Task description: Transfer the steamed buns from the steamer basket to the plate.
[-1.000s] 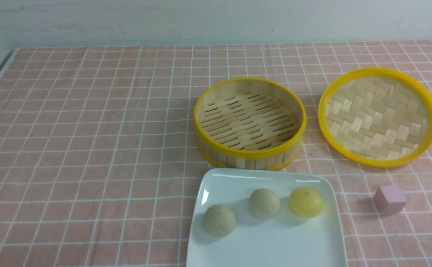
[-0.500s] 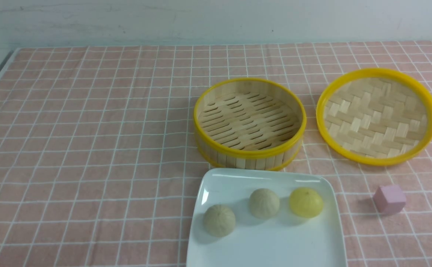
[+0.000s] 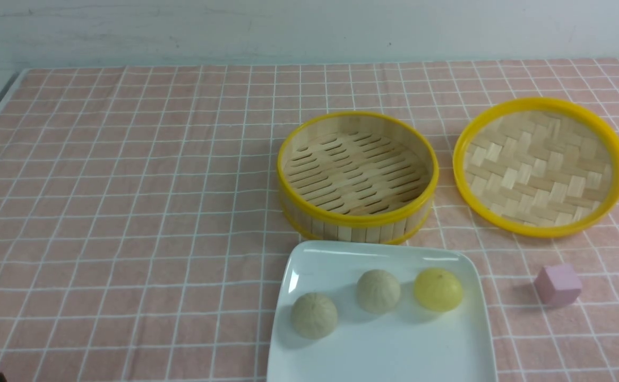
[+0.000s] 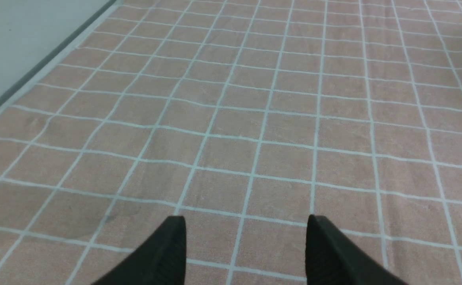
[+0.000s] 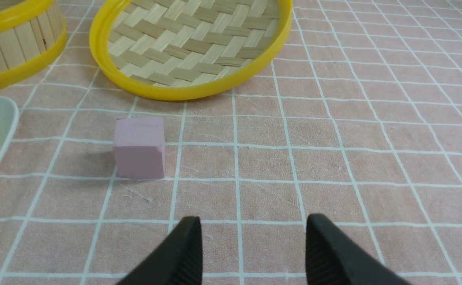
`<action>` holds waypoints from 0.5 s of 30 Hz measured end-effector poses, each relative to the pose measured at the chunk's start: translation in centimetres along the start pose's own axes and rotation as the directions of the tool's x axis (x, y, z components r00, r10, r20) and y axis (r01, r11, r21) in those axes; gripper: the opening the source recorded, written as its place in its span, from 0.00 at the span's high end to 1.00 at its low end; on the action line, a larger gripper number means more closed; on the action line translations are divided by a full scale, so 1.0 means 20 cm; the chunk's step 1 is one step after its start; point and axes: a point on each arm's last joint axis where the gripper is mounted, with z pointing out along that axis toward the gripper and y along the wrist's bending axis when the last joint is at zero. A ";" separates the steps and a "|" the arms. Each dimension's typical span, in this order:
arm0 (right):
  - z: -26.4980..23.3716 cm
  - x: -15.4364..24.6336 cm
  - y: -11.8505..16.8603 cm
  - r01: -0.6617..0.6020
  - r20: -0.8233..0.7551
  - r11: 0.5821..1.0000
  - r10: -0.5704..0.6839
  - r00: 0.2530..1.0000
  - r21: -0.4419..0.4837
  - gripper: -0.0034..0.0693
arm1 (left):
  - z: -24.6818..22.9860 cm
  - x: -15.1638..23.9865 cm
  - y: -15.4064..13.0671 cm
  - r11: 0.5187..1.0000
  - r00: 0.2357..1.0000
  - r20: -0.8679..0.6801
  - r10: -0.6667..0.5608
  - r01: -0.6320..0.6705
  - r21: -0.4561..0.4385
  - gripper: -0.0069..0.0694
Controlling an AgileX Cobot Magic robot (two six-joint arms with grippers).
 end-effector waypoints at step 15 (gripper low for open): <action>0.00 0.00 0.00 -0.001 0.000 1.000 0.001 1.000 -0.001 0.45 | 0.00 0.00 -0.01 1.000 1.000 -0.001 0.007 -0.007 0.023 0.36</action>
